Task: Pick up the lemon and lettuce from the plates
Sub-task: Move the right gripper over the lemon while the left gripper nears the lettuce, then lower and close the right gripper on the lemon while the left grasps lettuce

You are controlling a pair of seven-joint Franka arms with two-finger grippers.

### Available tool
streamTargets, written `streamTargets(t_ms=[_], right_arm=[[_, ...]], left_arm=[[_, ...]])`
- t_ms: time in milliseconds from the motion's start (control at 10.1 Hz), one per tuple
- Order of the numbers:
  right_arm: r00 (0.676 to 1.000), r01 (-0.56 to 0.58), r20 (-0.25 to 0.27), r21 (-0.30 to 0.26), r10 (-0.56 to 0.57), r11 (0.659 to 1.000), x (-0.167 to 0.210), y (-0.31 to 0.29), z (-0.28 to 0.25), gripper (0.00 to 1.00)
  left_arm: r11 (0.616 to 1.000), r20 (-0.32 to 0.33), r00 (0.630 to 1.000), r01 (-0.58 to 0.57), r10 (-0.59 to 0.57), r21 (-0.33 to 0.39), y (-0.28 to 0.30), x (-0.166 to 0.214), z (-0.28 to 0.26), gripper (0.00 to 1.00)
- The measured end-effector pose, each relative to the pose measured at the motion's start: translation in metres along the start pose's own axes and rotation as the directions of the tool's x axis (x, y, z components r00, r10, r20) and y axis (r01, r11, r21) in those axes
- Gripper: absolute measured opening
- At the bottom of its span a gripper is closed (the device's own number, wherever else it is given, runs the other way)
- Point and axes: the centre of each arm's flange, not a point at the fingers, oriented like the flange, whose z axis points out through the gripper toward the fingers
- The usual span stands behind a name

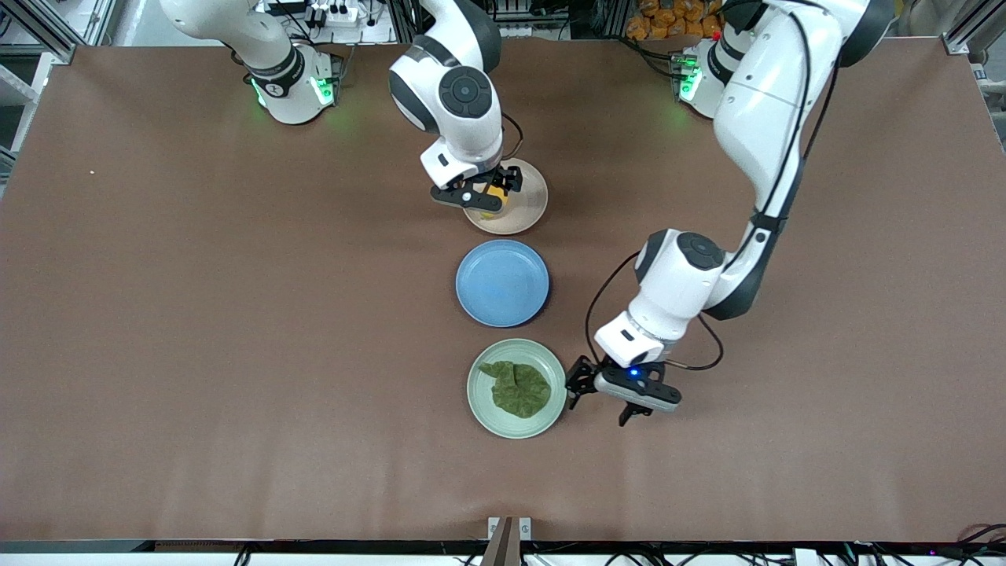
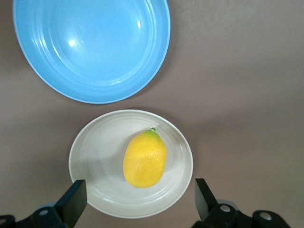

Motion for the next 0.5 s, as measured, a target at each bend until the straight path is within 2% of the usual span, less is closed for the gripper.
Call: streamTargets(t_ms=[298,496], right_arm=[[1.000,0.011,0.003,-0.023,-0.011,1.000,-0.008,-0.004,0.037,1.00],[1.000,0.007,-0.005,-0.018,-0.007,1.000,-0.006,-0.005,0.055,1.00]], left_arm=[[0.996,-0.020,0.996,-0.084,0.084,0.016,0.024,-0.015,0.019,1.00],[0.992,-0.027,0.992,-0.126,0.126,0.004,0.052,-0.020,0.023,1.00]])
